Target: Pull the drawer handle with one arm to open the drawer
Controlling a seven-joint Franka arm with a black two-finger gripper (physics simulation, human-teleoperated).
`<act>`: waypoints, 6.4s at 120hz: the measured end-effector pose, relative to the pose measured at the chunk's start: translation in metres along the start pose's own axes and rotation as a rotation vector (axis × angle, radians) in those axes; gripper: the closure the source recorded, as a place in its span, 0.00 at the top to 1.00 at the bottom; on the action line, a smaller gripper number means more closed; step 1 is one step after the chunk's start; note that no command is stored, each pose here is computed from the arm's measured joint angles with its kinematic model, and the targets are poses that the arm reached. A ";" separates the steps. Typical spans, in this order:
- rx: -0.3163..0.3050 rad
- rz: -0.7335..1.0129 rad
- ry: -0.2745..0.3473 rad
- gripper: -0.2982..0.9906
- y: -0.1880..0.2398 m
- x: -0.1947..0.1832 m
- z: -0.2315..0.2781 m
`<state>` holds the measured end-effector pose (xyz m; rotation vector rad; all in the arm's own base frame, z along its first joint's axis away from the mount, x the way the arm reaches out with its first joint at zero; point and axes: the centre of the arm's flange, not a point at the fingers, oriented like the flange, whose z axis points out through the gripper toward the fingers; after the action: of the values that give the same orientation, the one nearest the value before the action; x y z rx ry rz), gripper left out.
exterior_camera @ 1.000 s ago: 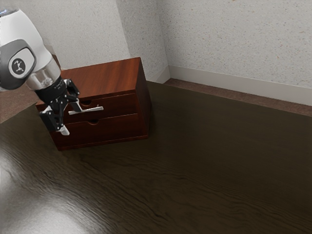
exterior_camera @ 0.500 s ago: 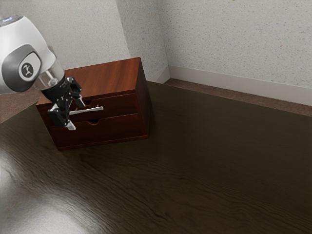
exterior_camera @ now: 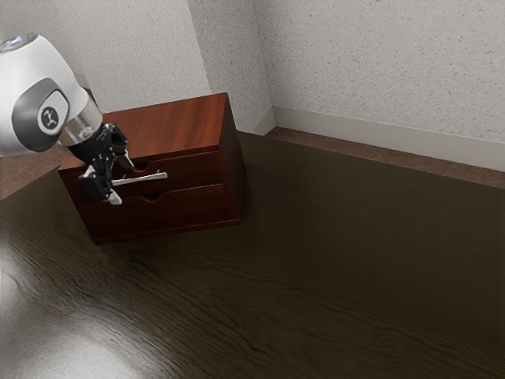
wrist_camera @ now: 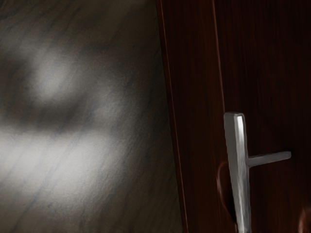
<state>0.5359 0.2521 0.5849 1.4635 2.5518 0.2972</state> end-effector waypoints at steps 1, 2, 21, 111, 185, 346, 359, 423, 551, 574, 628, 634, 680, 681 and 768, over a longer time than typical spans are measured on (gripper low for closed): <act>-0.001 0.000 0.000 0.77 0.000 0.000 0.000; -0.001 0.000 0.000 0.77 0.000 0.000 0.001; -0.005 0.003 -0.005 0.77 0.004 -0.003 0.008; -0.033 -0.003 -0.006 0.42 0.015 0.005 0.008; -0.063 0.030 0.001 0.42 0.033 0.014 0.034; -0.072 0.097 0.017 0.41 -0.045 -0.009 0.020; -0.070 0.096 0.021 0.41 -0.052 -0.008 0.018; -0.064 0.087 0.032 0.41 -0.089 -0.004 0.010; -0.085 0.095 0.027 0.41 -0.151 -0.018 -0.010; -0.092 0.085 0.020 0.41 -0.163 -0.018 -0.014; -0.108 0.091 0.020 0.41 -0.186 -0.028 -0.020; -0.108 0.090 0.020 0.41 -0.188 -0.028 -0.020; -0.146 0.099 0.021 0.41 -0.190 -0.037 -0.036; -0.150 0.102 0.022 0.41 -0.189 -0.038 -0.037; 0.151 0.618 -0.072 0.74 -0.171 -0.207 -0.181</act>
<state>0.4507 -0.0265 0.7268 2.2496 2.0390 0.1274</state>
